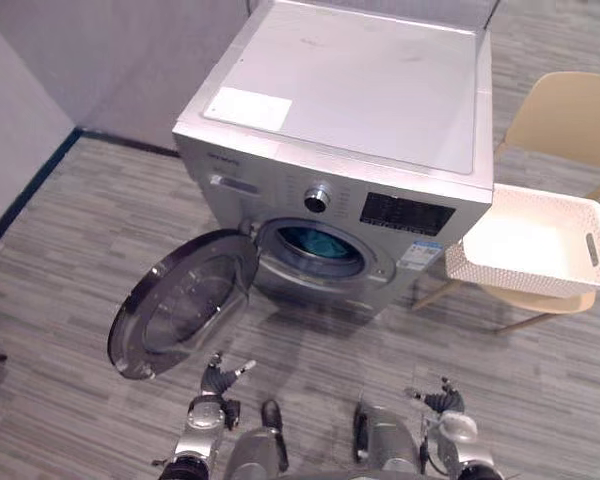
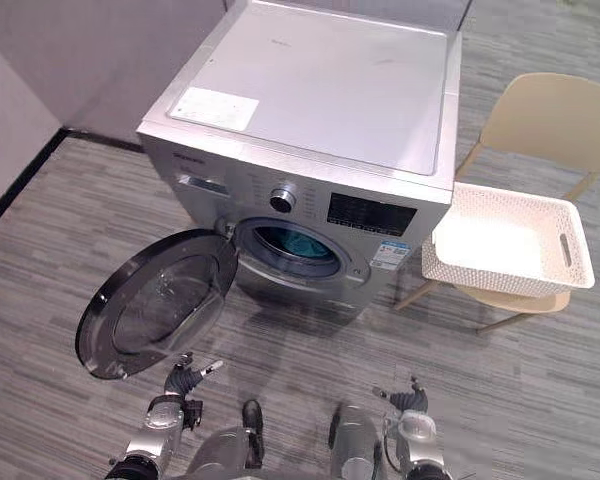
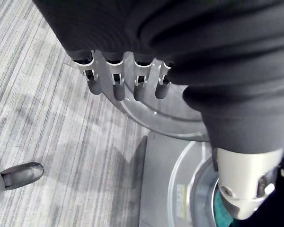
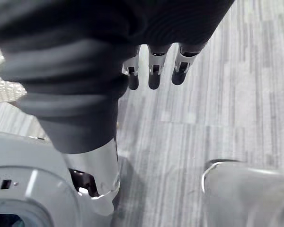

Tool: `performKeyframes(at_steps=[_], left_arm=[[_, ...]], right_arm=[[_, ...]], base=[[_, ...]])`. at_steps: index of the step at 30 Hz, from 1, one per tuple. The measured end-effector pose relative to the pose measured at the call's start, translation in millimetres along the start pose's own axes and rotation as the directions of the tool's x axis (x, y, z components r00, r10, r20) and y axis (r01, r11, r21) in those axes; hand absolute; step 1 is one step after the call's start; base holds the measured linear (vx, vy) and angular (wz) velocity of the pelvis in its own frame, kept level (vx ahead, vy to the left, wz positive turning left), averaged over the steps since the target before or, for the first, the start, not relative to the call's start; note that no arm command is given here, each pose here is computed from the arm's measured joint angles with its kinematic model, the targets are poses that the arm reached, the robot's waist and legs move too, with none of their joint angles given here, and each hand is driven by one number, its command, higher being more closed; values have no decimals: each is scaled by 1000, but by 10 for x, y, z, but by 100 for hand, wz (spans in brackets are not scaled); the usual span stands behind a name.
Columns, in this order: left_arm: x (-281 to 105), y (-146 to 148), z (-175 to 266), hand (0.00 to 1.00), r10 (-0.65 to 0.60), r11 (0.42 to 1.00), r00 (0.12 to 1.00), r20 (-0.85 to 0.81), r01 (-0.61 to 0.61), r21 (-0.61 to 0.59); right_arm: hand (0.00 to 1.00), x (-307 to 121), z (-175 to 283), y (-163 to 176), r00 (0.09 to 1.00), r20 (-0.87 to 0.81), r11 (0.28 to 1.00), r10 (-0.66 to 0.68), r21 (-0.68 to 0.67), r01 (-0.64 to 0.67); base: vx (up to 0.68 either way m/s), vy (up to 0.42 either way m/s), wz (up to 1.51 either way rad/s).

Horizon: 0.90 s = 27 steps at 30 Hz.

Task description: Pick up the laundry basket with both hands and put the clothes into the washing machine.

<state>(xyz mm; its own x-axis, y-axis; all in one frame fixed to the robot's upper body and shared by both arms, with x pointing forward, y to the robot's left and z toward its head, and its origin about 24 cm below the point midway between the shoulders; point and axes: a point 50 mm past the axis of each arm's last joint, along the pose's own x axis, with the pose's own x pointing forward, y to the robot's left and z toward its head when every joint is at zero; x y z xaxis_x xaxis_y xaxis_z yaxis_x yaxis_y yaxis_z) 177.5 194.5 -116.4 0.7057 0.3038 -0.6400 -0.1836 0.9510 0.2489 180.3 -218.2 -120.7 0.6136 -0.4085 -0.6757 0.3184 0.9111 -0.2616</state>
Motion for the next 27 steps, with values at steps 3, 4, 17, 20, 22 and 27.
performKeyframes(at_steps=[3, 4, 17, 20, 22, 27], left_arm=[[-42, -76, -65, 0, -13, 1000, 1000, -19, 13, -4], [-43, -73, -59, 0, -14, 1000, 1000, -15, 14, -1], [-87, 254, 671, 0, 69, 993, 942, 330, -96, 68], [-68, 688, 1027, 0, 221, 953, 862, 456, -290, 88], [-62, 881, 1168, 0, 296, 923, 818, 493, -378, 74], [12, 1588, 1646, 0, 446, 798, 711, 544, -591, 118]], right_arm=[[0, -13, -28, 1, 1000, -6, 1000, -5, 5, 5], [0, -13, -22, -10, 1000, -3, 1000, -12, 10, 12], [0, -60, -217, -231, 996, -47, 996, -82, 34, 84], [0, -56, -206, -241, 996, -41, 996, -82, 32, 84], [0, -44, -182, -265, 996, -32, 996, -85, 28, 86], [0, 4, -62, -320, 997, 10, 997, -74, -8, 74]], base=[[-254, -92, 34], [-246, -109, 47], [-93, 84, 17], [2, 25, -1], [17, -4, -1], [30, -15, -16]])
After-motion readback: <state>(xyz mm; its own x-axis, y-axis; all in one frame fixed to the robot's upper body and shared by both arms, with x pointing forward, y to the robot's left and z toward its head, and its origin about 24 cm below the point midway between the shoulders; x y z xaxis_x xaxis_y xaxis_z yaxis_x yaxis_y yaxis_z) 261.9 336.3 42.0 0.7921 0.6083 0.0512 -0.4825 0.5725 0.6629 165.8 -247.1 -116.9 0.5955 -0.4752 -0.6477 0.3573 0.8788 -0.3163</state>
